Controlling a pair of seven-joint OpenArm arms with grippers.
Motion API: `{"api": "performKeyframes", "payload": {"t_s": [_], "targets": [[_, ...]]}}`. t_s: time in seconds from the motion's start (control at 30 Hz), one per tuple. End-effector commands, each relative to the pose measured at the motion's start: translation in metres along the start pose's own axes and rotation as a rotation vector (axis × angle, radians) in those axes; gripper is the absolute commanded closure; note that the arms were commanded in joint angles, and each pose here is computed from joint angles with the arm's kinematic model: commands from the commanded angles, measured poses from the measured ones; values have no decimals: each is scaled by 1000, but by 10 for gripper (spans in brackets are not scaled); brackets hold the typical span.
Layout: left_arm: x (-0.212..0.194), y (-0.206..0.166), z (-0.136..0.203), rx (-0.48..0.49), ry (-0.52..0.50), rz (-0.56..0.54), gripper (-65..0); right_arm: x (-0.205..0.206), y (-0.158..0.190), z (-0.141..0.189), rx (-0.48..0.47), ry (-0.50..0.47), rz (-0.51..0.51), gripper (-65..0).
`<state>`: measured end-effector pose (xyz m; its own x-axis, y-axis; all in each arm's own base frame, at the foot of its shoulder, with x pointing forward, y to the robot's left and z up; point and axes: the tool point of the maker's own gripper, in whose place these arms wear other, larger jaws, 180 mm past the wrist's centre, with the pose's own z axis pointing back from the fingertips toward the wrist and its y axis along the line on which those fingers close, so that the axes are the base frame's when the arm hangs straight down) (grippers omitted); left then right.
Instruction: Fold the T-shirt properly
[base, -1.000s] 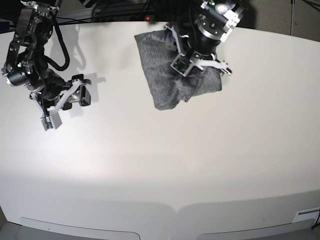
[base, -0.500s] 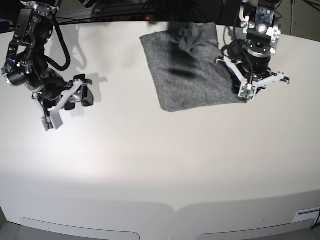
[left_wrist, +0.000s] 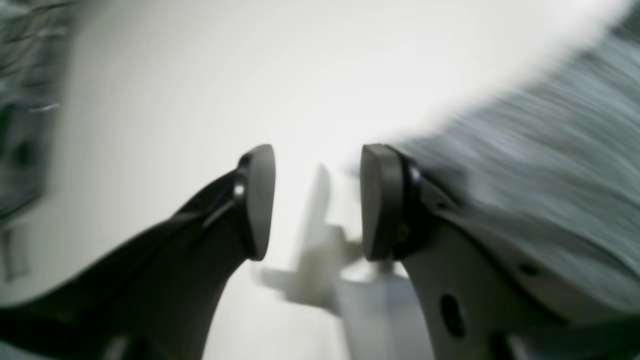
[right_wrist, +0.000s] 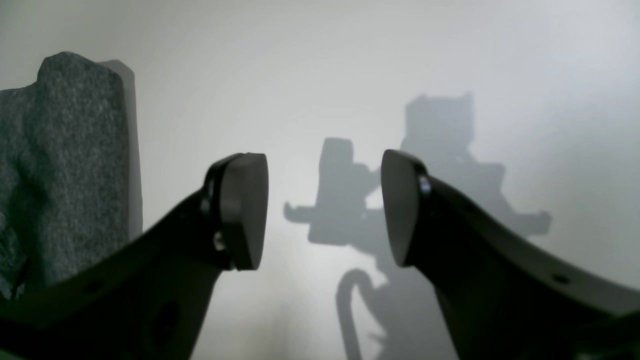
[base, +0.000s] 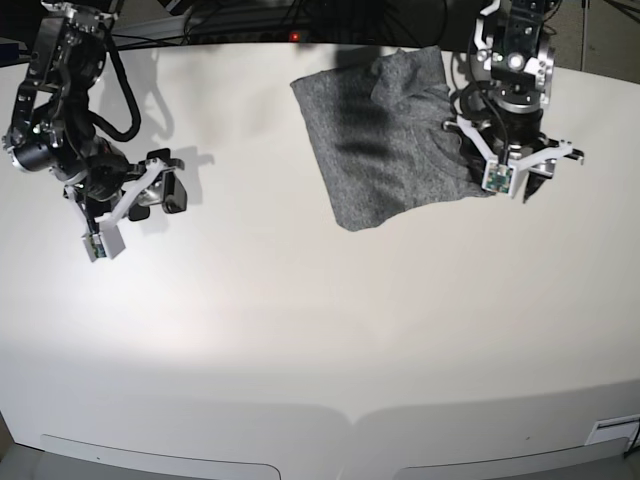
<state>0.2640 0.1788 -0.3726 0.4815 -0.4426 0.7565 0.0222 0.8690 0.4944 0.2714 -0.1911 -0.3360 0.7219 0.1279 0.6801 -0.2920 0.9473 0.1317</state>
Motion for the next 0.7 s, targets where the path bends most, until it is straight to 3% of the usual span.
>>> {"api": "performKeyframes", "payload": {"t_s": [0.0,0.07,0.2,0.3,0.5,0.6,0.67], "targets": [[14,16,0,64,-45,-4,-265,12,-1,5,-4,-40,17,-361],[18,24,4,96,-42,14,-250,12,-2,5,-4,-40,17,-361],[29,22,28,48,-59,107,-173,12,-1,4,-3,-40,17,-361],[37,-5,55,-136,-74,138,-154,12,-1,4,-3,-40,17,-361],[39,-81,117,-671,-69,141,-154,12,-1,4,-3,-40,17,-361],[38,-99,133,-801,-64,130,-158,11,-1,4,-3,-35,17,-361],[37,-102,136,-825,-59,130,-173,11,-1,4,-3,-31,17,-361]]}}
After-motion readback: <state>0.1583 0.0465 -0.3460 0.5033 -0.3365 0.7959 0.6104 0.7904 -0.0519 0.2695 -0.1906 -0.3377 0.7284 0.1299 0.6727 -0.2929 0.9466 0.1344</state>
